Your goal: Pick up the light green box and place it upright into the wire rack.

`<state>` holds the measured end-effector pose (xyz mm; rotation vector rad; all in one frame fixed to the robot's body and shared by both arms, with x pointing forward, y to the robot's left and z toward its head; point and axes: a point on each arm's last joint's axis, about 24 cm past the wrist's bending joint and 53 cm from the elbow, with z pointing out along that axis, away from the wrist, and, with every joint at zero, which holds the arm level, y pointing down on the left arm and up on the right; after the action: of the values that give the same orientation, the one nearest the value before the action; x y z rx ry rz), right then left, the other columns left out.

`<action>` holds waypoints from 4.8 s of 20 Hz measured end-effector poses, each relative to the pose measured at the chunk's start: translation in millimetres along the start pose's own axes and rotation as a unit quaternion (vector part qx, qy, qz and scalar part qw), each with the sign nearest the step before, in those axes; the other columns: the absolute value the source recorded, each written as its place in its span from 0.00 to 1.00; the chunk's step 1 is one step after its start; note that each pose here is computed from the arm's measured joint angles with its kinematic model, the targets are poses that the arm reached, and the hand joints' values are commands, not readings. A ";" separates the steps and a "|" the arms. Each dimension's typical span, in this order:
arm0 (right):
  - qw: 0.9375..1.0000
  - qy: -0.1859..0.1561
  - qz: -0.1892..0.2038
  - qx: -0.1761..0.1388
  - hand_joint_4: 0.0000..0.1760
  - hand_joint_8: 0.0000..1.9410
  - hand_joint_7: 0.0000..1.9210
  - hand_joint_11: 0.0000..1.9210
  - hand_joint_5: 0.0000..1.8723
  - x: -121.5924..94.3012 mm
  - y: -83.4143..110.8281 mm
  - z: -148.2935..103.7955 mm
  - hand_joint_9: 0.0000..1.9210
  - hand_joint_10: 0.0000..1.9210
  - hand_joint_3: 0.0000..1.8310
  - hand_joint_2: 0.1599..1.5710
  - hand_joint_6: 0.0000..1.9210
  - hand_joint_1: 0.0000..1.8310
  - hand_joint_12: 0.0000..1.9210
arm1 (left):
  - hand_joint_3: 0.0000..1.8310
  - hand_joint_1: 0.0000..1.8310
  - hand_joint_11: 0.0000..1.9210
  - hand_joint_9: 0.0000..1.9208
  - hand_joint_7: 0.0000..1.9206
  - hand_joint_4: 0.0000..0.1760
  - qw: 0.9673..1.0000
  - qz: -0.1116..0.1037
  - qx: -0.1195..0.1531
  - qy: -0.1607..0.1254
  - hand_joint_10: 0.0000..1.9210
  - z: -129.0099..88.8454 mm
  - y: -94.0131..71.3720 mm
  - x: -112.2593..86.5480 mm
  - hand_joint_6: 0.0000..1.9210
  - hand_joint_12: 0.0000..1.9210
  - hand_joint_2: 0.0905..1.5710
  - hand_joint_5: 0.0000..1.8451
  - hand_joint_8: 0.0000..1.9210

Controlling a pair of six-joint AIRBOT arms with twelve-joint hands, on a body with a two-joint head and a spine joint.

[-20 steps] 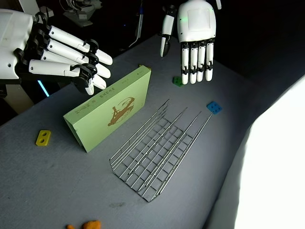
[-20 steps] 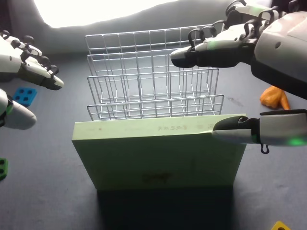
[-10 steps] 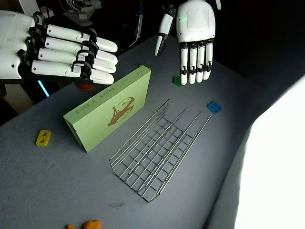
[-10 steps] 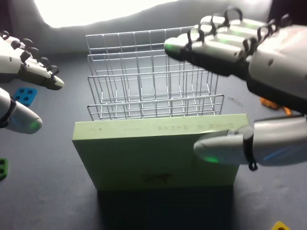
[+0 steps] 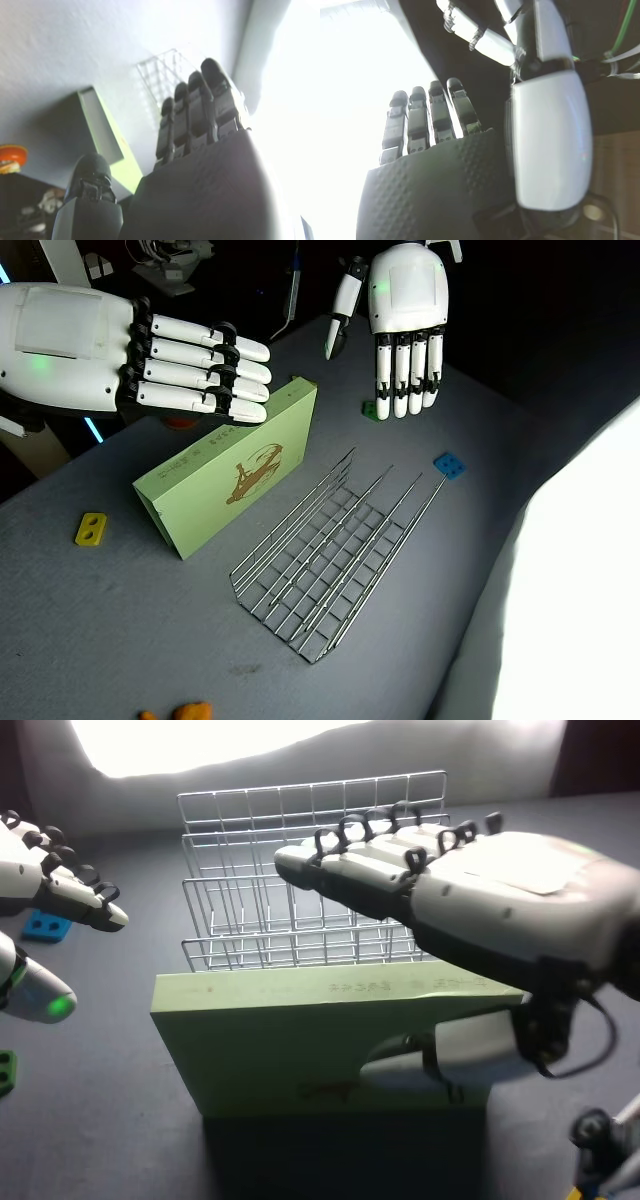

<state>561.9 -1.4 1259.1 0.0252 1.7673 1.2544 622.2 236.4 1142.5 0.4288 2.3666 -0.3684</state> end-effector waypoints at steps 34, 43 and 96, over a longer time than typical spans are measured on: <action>0.988 0.044 0.110 0.098 0.00 0.00 0.00 0.00 0.00 41.2 -44.4 52.4 0.00 0.00 0.00 0.56 0.00 0.58 0.00 | 0.00 0.07 0.00 0.10 0.11 0.00 1.000 -0.008 -0.015 0.007 0.00 7.5 16.9 -0.6 0.00 0.29 0.72 0.11 0.00; 0.988 0.041 0.114 0.100 0.00 0.00 0.00 0.00 0.00 39.4 -47.5 54.2 0.00 0.00 0.00 0.57 0.00 0.56 0.00 | 0.00 0.05 0.00 0.11 0.12 0.00 1.000 -0.008 -0.015 0.007 0.00 7.5 16.9 -0.9 0.00 0.32 0.71 0.11 0.00; 0.991 0.000 0.105 0.080 0.00 0.67 0.46 0.32 0.49 -0.1 -28.1 55.8 0.38 0.81 0.00 0.71 0.43 0.73 0.93 | 0.00 0.04 0.00 0.07 0.06 0.06 1.000 -0.003 -0.010 0.007 0.00 8.0 10.5 -0.4 0.00 0.15 0.75 0.03 0.00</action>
<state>613.2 25.7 1236.0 0.3113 1.8985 1.2560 631.3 242.8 1135.4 0.4167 2.3844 -0.3451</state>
